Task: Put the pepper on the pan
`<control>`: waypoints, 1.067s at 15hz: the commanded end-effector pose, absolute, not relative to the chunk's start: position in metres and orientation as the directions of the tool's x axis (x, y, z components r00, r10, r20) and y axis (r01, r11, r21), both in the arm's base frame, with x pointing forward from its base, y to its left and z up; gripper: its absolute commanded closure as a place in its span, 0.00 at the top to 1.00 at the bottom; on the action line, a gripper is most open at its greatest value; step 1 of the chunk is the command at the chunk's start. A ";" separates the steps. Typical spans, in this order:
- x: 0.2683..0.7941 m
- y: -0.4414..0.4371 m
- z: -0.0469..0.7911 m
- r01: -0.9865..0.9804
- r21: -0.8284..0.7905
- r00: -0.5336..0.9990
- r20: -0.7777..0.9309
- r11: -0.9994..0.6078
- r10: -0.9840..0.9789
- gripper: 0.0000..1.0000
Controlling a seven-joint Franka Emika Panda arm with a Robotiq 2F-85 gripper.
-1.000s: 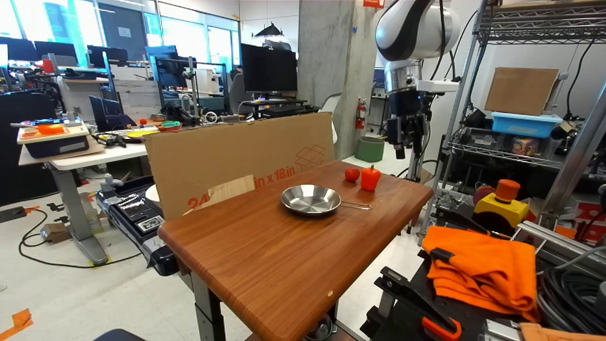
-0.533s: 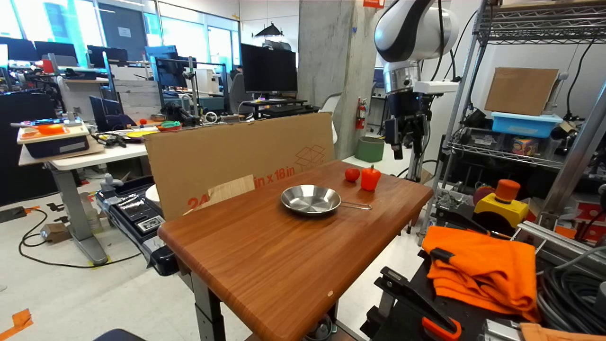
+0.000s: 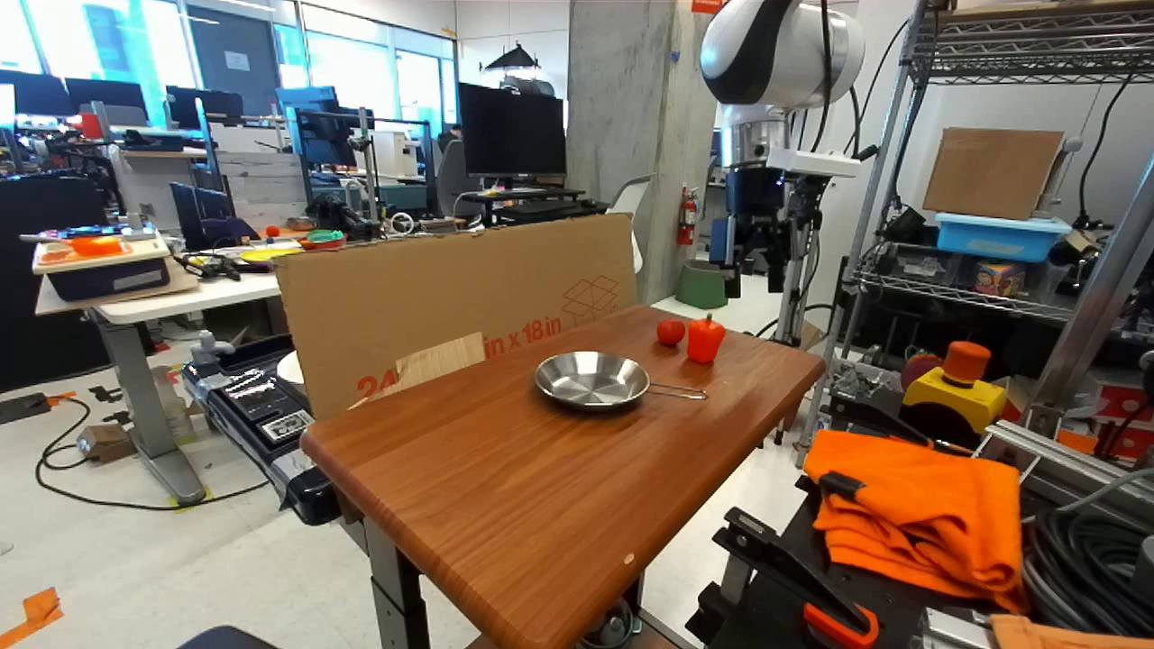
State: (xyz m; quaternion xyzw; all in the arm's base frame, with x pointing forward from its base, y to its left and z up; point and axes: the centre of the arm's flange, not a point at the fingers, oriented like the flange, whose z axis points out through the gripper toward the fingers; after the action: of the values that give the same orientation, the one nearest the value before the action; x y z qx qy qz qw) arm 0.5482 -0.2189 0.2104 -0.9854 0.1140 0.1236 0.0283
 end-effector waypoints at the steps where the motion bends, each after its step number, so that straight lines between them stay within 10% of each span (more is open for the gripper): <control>1: 0.552 -0.215 0.216 -0.210 -0.070 0.952 -0.240 -0.975 -0.188 1.00; 16: 0.573 -0.223 0.190 -0.187 -0.022 0.944 -0.282 -0.982 -0.173 1.00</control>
State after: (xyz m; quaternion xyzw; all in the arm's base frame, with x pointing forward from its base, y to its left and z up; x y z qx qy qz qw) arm 0.5574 -0.2146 0.1967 -0.9861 0.0998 0.1300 0.0267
